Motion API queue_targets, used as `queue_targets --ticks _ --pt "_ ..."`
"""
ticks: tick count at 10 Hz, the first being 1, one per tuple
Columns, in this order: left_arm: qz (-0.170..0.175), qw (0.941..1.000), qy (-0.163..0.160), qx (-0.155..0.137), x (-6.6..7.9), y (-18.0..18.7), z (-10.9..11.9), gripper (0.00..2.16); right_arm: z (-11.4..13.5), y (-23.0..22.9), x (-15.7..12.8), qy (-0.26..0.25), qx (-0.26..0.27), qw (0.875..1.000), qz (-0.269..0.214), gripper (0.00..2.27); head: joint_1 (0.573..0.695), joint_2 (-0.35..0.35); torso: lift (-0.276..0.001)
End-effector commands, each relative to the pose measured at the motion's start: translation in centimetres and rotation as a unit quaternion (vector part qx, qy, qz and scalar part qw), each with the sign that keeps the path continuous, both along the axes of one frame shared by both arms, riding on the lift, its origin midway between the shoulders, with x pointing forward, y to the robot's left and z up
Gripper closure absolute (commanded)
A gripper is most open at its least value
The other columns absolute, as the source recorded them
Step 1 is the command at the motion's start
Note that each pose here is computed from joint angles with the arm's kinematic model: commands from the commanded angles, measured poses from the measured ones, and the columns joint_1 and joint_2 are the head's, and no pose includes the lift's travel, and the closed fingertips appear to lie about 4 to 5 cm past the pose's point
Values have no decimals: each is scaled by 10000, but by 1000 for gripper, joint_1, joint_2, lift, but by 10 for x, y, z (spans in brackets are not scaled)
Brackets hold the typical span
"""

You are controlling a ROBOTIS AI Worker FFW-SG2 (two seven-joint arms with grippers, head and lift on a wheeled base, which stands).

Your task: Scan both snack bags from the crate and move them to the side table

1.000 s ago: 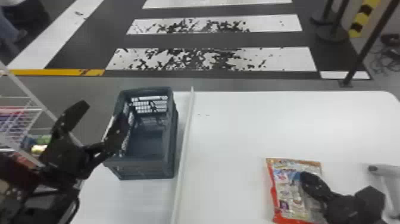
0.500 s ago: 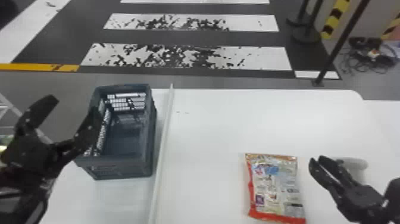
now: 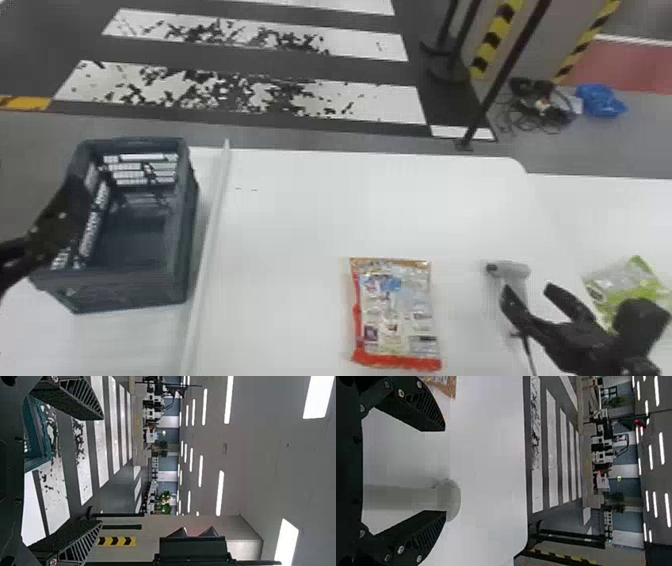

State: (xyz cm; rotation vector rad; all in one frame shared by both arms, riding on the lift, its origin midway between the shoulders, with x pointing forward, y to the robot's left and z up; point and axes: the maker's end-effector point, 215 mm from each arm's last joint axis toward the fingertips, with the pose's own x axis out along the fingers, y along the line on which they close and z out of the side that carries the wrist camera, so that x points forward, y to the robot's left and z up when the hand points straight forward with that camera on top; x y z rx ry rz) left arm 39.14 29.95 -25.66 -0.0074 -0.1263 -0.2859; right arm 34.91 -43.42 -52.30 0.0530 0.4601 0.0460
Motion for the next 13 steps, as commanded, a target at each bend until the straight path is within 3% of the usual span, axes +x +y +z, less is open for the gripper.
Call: queue_targets --ticks 1,4,11,12,13 --pt "-24 10000 -23 8 0 -1 2 60 -18 -28 -14 253 35 9992 -312 60 695 -184 -29" --pt "-89 10000 -15 -10 0 -5 2 60 -39 -40 -14 483 -28 9983 -333 60 695 -268 -29" --pt "-77 10000 5 -25 -4 -7 0 60 -66 -26 1 762 30 9970 -158 130 695 -262 -29" --pt "-79 10000 3 -14 -4 -7 1 60 -72 -26 2 875 41 9961 -137 383 695 -259 -29" --pt "-81 10000 7 7 -5 -6 1 60 -79 -21 3 1005 140 9948 -107 1001 695 -256 -29"
